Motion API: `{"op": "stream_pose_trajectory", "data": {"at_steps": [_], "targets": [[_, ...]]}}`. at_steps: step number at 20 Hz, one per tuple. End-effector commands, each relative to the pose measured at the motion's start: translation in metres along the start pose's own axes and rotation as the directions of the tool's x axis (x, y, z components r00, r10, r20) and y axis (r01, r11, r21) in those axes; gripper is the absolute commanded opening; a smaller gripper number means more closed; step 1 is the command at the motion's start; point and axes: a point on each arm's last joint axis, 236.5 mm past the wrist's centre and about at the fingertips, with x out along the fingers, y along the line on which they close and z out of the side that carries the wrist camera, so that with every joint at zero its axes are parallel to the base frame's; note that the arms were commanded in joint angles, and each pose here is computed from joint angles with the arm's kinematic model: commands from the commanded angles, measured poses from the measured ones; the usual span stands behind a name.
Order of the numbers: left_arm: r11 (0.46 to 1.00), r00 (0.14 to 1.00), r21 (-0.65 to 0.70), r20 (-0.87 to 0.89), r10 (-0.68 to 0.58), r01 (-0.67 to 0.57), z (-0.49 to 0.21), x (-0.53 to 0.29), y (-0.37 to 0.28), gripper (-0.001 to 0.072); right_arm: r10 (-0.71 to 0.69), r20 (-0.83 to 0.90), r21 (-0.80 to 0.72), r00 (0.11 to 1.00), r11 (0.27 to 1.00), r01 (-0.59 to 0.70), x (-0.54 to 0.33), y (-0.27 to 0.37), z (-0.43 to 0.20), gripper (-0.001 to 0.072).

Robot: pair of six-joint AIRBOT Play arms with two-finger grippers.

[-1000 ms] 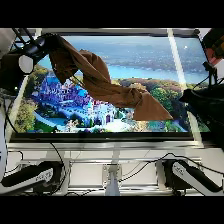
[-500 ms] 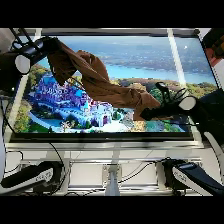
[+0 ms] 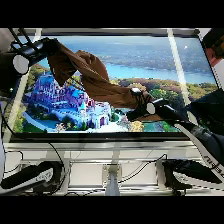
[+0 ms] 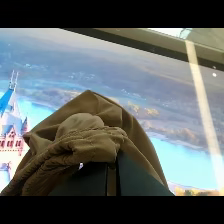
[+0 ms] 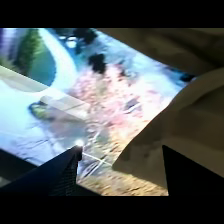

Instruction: Fold the clothes and pants, and hang the long-sleeved shirts on hangers.

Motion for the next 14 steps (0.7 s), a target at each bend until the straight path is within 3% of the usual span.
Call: {"op": "stream_pose_trajectory", "data": {"at_steps": [1, 4, 5, 7, 9, 14], "targets": [[1.000, 1.000, 0.000, 0.001, 0.001, -0.001, 0.001, -0.001, 0.000, 0.0044, -0.116, -0.074, -0.004, 0.990, 0.993, 0.116, 0.015, -0.019, 0.006, 0.0545], [1.000, 1.000, 0.001, 0.002, 0.001, -0.001, 0.001, -0.001, 0.000, 0.0044, -0.211, -0.133, -0.003, 0.968, 0.977, 0.213, 0.016, -0.040, 0.002, 0.0544], [1.000, 1.000, 0.001, 0.002, 0.001, -0.001, 0.001, -0.001, 0.000, 0.0044, -0.249, -0.164, -0.016, 0.955, 0.968, 0.250, 0.014, -0.049, -0.005, 0.0513], [1.000, 1.000, 0.001, 0.002, 0.001, -0.001, 0.001, -0.001, 0.000, 0.0044, -0.284, -0.211, -0.038, 0.935, 0.958, 0.283, 0.009, -0.057, -0.016, 0.0293], [1.000, 1.000, 0.001, 0.002, 0.001, -0.001, 0.001, -0.001, 0.000, 0.0044, -0.287, -0.227, -0.039, 0.931, 0.958, 0.285, 0.008, -0.058, -0.020, 0.0020], [0.999, 0.999, 0.025, 0.044, 0.023, -0.024, 0.017, -0.016, 0.008, 0.0043, -0.343, -0.136, -0.108, 0.929, 0.938, 0.331, -0.027, -0.069, -0.002, 0.0012]]}}
